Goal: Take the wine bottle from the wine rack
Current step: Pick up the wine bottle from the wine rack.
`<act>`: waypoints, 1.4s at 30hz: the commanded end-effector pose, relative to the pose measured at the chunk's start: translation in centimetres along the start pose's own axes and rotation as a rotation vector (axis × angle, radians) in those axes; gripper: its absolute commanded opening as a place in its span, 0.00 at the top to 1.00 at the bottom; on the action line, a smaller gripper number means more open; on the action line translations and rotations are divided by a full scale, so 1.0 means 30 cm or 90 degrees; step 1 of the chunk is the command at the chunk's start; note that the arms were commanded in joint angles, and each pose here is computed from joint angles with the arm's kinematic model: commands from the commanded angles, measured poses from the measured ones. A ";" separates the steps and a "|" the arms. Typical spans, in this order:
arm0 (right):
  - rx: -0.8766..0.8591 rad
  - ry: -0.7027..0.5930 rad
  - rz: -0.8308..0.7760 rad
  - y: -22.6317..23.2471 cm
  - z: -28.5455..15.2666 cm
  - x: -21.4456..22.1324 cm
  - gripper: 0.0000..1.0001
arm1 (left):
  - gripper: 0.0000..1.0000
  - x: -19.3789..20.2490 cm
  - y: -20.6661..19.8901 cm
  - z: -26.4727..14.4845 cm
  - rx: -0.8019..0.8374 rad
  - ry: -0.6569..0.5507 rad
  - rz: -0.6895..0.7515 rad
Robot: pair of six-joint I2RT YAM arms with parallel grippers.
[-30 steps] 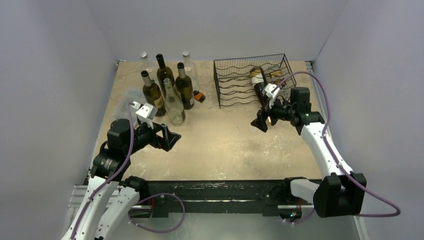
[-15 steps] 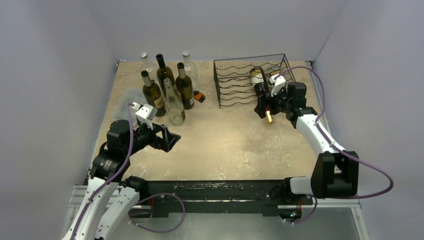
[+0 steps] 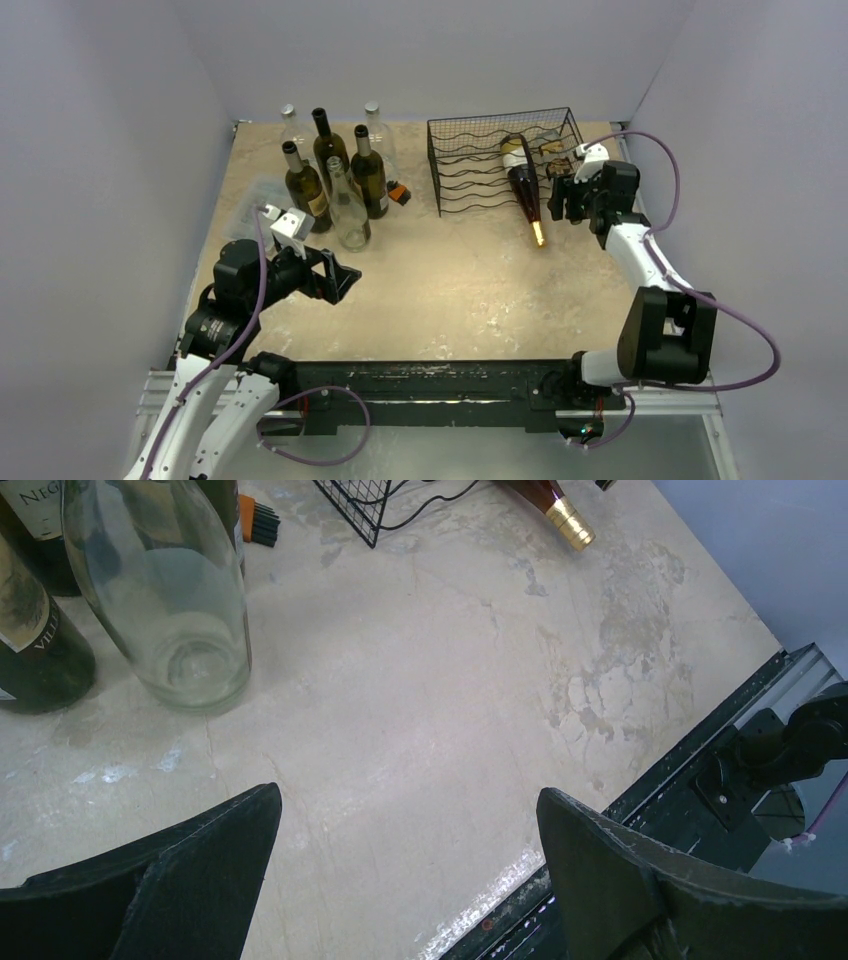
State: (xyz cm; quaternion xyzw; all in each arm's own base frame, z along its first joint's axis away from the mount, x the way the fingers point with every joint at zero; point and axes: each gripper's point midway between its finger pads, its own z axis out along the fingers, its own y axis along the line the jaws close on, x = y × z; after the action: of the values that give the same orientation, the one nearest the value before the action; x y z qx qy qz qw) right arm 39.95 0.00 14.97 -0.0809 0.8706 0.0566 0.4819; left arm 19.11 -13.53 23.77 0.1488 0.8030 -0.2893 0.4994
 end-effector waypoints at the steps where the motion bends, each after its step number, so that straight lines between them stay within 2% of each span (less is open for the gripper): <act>1: 0.051 0.003 -0.002 -0.098 0.036 -0.033 0.33 | 0.00 -0.012 0.007 -0.001 -0.004 -0.011 0.017; 10: 0.078 0.050 0.004 -0.163 0.136 0.015 0.34 | 0.00 -0.011 0.008 0.000 -0.004 -0.010 0.017; 27: 0.089 0.120 -0.004 -0.220 0.242 0.091 0.35 | 0.00 -0.010 0.008 0.002 -0.004 -0.009 0.017; 36: 0.085 0.150 -0.003 -0.228 0.275 0.124 0.51 | 0.00 -0.011 0.009 0.002 -0.004 -0.010 0.018; 42: 0.089 0.155 -0.003 -0.235 0.285 0.133 0.54 | 0.00 -0.009 0.010 0.003 -0.005 -0.008 0.018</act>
State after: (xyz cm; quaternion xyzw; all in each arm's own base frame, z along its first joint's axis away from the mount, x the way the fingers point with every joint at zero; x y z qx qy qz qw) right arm 45.18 -5.16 5.55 -0.0534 0.9309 -0.0036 0.3612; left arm 19.05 -13.51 23.64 0.1493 0.8045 -0.2884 0.4972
